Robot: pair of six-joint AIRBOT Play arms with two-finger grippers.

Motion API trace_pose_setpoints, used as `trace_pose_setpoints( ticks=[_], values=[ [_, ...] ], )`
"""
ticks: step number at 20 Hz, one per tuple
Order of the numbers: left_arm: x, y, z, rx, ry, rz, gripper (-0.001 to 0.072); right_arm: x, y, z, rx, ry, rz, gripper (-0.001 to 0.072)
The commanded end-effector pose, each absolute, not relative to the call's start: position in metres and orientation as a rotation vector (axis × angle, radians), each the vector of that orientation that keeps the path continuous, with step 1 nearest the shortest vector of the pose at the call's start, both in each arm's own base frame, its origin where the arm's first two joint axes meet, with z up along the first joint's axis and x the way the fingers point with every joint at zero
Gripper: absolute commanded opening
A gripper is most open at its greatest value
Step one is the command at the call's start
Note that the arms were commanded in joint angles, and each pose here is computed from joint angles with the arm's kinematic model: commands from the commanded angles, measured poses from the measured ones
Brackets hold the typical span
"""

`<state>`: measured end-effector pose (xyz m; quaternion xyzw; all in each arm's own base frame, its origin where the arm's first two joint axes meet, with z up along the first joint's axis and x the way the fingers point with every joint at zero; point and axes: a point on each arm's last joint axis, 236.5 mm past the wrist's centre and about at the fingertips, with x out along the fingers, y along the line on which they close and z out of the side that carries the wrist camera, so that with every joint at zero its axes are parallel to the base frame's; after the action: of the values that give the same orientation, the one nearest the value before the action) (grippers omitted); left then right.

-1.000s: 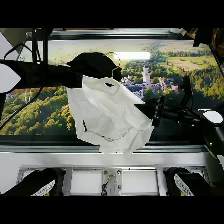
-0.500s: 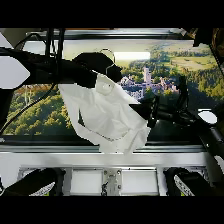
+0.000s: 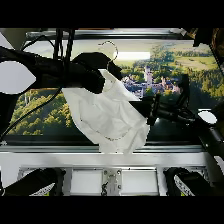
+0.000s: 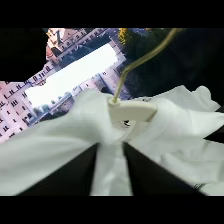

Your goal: Fold the clothes and pants, and hang the long-sleeved shirts on hangers.

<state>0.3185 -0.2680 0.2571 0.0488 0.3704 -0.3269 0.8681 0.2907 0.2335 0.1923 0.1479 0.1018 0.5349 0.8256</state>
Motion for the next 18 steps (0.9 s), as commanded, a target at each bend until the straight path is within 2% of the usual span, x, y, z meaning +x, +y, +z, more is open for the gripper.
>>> trace_pose_setpoints(
  ticks=[1, 5, 10, 11, 12, 18],
  values=[
    [0.319, -0.264, 0.262, 0.106, 0.757, -0.674, 0.0552, 0.291, 0.234, 0.195, 0.327, 0.211, 1.138, 0.0014],
    [0.327, -0.227, 0.297, 0.047, 0.656, -0.604, 0.0551, 0.291, 0.234, 0.196, 0.338, 0.212, 1.137, 0.001],
    [0.321, -0.148, 0.326, -0.045, 0.616, -0.422, 0.0544, 0.305, 0.226, 0.21, 0.406, 0.195, 1.071, 0.0008],
    [0.318, -0.137, 0.326, -0.056, 0.627, -0.394, 0.0307, 0.312, 0.221, 0.215, 0.399, 0.18, 1.035, 0.0008],
    [0.314, -0.128, 0.324, -0.057, 0.642, -0.373, 0.0014, 0.318, 0.216, 0.221, 0.377, 0.165, 0.997, 0.0008],
    [0.314, -0.13, 0.31, -0.044, 0.691, -0.378, 0.0015, 0.352, 0.168, 0.255, 0.159, 0.199, 0.759, 0.0007]
  ],
)
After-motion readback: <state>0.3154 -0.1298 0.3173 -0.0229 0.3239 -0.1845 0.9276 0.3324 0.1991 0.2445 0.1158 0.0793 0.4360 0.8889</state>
